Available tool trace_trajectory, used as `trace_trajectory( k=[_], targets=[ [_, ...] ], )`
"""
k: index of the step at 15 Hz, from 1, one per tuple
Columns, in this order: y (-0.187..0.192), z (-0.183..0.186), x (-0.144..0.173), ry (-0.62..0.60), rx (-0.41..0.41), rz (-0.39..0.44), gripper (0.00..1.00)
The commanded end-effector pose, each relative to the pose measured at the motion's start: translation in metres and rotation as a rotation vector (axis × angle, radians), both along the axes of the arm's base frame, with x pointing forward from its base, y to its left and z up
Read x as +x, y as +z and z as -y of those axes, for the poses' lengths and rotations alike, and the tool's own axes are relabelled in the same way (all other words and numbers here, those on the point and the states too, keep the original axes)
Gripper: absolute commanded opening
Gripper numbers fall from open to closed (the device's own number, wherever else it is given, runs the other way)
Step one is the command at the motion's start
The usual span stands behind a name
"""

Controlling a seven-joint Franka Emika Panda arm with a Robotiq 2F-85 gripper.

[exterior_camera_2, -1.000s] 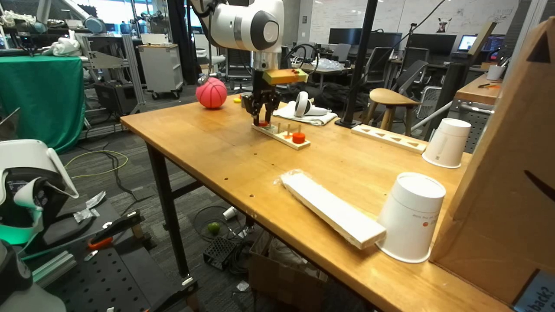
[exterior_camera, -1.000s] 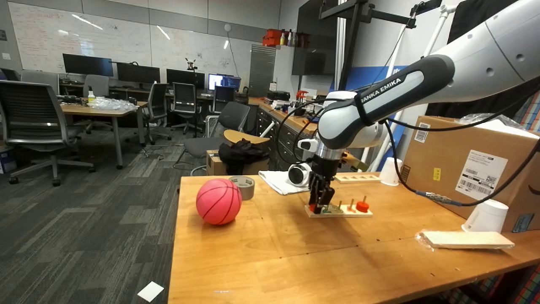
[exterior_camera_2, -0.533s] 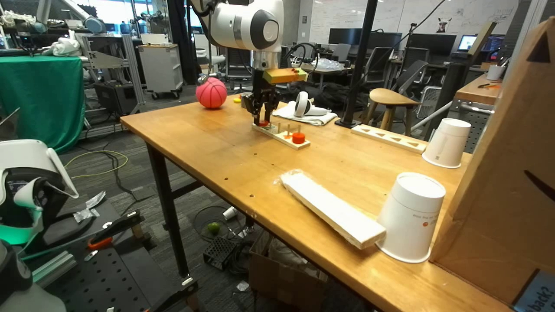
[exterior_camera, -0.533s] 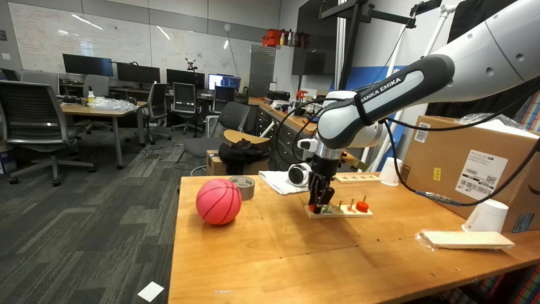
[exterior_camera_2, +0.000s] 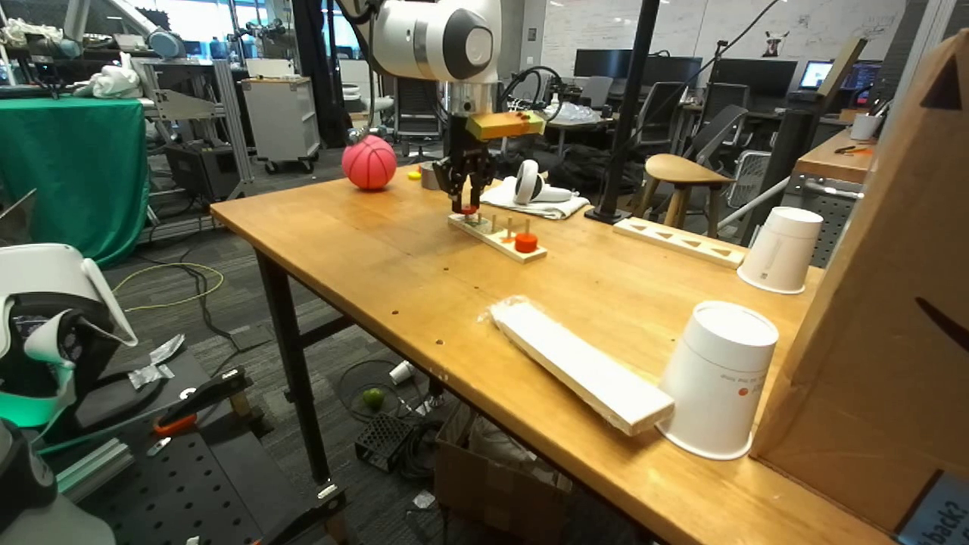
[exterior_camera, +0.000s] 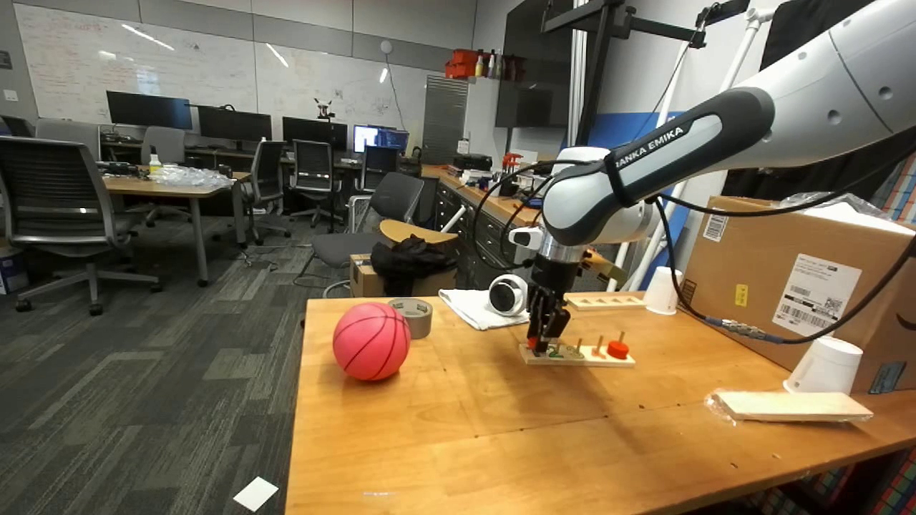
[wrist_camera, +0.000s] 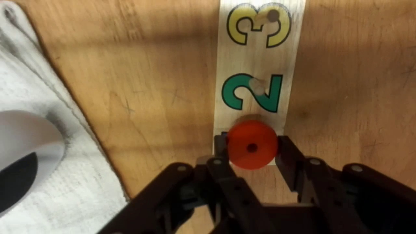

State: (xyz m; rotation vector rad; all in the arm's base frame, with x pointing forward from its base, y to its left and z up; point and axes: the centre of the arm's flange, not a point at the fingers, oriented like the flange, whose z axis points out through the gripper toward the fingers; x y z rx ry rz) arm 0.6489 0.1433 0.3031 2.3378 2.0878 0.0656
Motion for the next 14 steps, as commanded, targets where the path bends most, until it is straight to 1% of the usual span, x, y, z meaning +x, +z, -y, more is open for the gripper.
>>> trace_trajectory(
  k=[1,4,7,11,14],
  targets=[
    [0.033,0.016,0.007,-0.038,-0.023,0.041,0.17],
    [0.049,0.035,0.009,-0.088,-0.046,0.068,0.17],
    [0.058,0.061,0.007,-0.162,-0.078,0.080,0.17],
    [0.072,0.087,0.001,-0.254,-0.098,0.087,0.17],
    [0.080,0.094,-0.010,-0.302,-0.106,0.069,0.17]
  ],
)
